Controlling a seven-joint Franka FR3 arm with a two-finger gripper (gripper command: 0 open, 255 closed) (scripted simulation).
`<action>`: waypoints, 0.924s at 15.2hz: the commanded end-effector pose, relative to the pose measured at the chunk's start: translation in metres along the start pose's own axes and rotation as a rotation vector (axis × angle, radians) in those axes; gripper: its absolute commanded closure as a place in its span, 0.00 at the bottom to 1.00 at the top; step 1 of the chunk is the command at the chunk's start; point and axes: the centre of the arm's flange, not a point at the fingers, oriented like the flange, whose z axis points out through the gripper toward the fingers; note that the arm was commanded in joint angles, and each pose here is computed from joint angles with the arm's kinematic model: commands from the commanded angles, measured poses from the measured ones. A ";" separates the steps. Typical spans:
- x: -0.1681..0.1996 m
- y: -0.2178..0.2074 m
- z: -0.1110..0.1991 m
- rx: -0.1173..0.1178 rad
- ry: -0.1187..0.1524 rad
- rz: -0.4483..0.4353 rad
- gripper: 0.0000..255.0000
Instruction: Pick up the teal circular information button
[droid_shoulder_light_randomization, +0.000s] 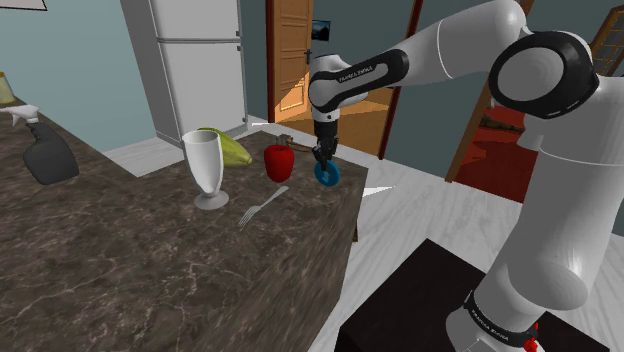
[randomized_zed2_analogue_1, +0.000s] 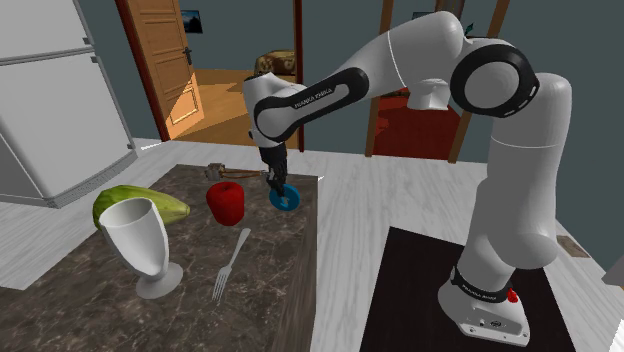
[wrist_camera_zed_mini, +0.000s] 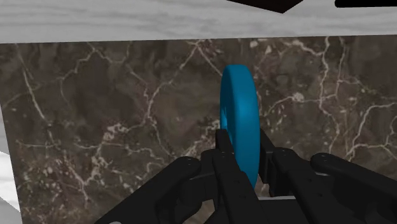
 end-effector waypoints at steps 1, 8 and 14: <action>-0.001 0.000 -0.005 0.000 -0.001 0.001 1.00; -0.006 0.001 -0.042 0.000 -0.001 0.001 1.00; -0.009 0.001 -0.073 0.000 -0.001 0.001 1.00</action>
